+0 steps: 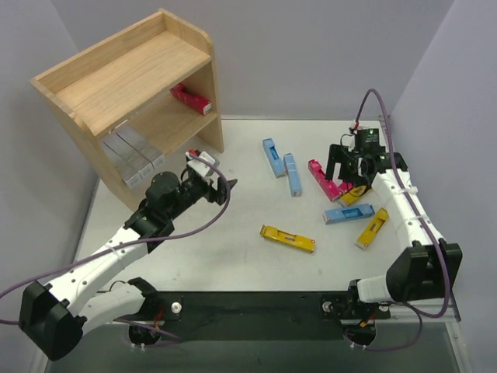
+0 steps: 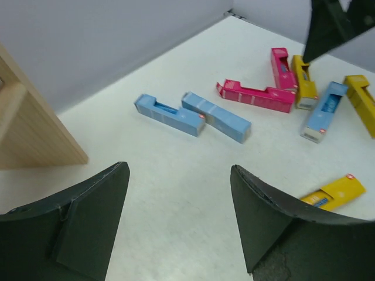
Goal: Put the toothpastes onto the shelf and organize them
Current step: Pick up the toothpaste from the center of the board.
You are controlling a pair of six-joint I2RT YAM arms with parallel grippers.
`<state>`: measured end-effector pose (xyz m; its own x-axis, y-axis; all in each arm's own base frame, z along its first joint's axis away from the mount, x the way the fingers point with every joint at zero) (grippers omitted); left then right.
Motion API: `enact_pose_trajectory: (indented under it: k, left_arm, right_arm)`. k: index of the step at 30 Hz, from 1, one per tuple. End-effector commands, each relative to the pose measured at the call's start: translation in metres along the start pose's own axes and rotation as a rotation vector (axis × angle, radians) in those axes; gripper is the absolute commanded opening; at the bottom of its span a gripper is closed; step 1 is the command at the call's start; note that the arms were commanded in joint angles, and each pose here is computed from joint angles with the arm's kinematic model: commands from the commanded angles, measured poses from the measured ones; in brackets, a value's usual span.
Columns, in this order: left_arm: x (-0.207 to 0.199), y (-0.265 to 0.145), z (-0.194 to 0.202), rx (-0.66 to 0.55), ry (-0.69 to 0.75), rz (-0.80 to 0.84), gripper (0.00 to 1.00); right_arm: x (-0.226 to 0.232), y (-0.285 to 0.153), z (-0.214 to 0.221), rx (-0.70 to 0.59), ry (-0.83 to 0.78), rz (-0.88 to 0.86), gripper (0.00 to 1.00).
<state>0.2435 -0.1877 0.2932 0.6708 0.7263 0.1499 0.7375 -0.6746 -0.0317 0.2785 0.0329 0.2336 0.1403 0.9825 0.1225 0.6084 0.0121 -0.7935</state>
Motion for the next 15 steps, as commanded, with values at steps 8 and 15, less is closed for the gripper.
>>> enact_pose_trajectory:
  k: [8, 15]
  left_arm:
    - [-0.019, -0.055, 0.043, 0.066, -0.217, -0.061, 0.91]
    - [-0.020, -0.069, 0.059, 0.143, -0.264, -0.118, 0.91]
  right_arm:
    - [-0.002, 0.087, -0.059, 0.119, -0.111, -0.138, 0.83]
    - [0.005, 0.140, -0.078, 0.164, -0.149, -0.172, 0.80]
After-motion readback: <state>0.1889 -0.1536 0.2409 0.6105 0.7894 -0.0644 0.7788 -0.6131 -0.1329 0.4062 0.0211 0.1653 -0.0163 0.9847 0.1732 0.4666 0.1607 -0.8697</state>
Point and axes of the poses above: each gripper's point midway between its finger pads, its own y axis out along the fingers, its own x axis along the line the jaws close on, z = x × y, the point moved 8 cm from there along -y, back along the fingers, and after that the axes turned 4 degrees about y, right-handed, at the moved point
